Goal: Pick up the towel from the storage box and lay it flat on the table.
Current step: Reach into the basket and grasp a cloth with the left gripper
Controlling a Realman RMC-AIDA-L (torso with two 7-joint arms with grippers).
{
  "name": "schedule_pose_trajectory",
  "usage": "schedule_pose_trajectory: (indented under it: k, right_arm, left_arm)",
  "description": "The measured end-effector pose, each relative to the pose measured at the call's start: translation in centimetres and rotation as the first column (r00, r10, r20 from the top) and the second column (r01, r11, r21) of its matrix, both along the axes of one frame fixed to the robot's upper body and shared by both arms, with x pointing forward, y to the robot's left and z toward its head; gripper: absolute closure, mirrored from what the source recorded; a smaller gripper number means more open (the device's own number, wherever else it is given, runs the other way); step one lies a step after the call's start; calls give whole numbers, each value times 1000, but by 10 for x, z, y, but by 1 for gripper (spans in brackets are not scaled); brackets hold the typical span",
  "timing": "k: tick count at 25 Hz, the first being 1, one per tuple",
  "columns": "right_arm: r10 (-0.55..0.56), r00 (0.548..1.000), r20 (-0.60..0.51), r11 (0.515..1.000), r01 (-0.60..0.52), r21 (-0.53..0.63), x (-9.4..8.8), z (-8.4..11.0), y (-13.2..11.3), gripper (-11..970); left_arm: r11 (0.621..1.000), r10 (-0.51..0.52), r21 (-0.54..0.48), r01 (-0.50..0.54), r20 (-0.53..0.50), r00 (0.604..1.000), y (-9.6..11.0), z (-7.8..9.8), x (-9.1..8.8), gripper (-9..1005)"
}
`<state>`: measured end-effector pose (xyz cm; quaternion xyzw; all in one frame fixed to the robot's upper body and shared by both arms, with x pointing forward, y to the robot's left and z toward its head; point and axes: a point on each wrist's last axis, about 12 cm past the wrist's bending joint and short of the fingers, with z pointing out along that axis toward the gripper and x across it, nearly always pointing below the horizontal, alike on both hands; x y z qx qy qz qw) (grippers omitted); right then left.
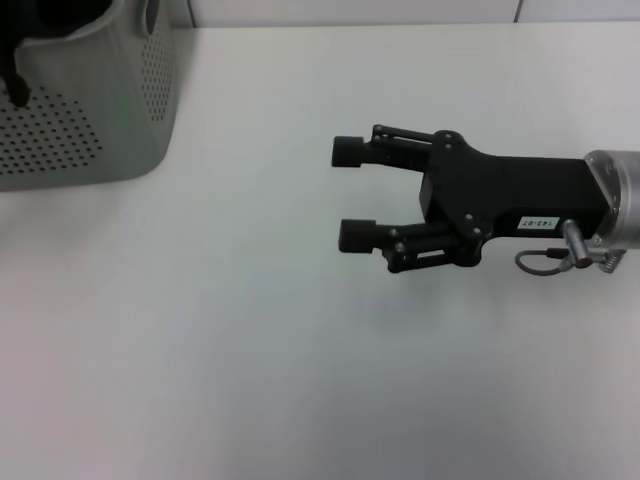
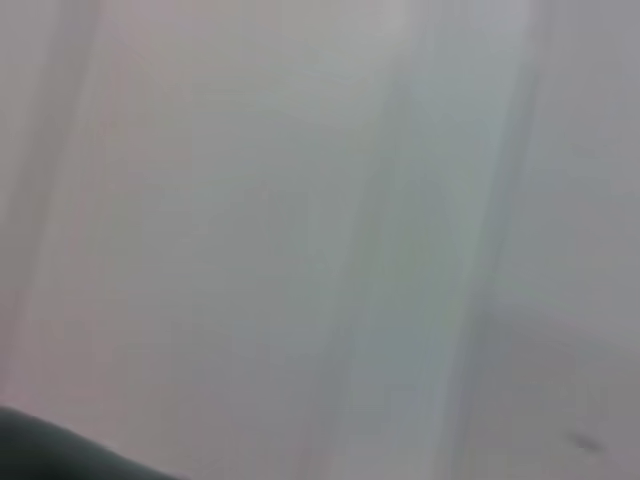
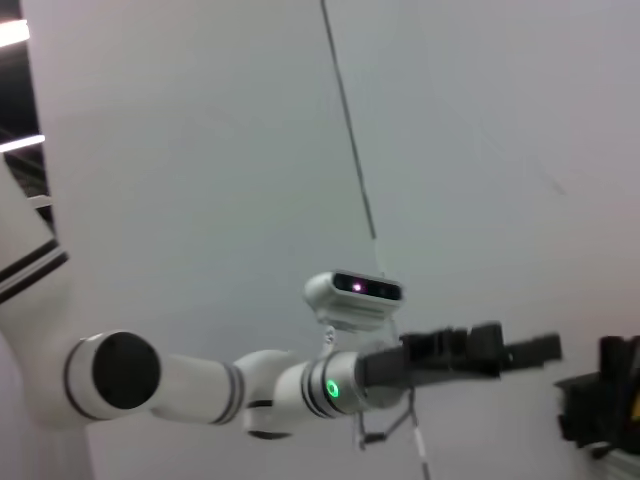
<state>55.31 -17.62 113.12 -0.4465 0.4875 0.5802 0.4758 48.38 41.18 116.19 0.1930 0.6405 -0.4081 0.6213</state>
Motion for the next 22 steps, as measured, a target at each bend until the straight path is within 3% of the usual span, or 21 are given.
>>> schedule_pose_trajectory:
  k: [5,10,15,17,22]
  right_arm:
    - [-40,999,7,999,40,-5,0,-5,-1,75]
    - [-69,998,-6,998,69,-17,0,-10,3,75]
    - [-72,997,-22,997,71,-16,-5,-16,3,76]
    - [-80,996,-31,997,79,-15,-8,-19,1,77]
    - [-105,993,-50,995,104,-5,-12,-24,-5,78]
  left_arm:
    - [961,273,26,-274,52,961,25,24,12,300]
    - [889,452,52,-455,70,890,23,36,42,300]
    - [837,524,149,-526,60,850,15,37,68,300]
    - [795,567,232,-561,48,823,10,36,86,300]
    - [749,612,292,-594,38,790,13,35,95,301]
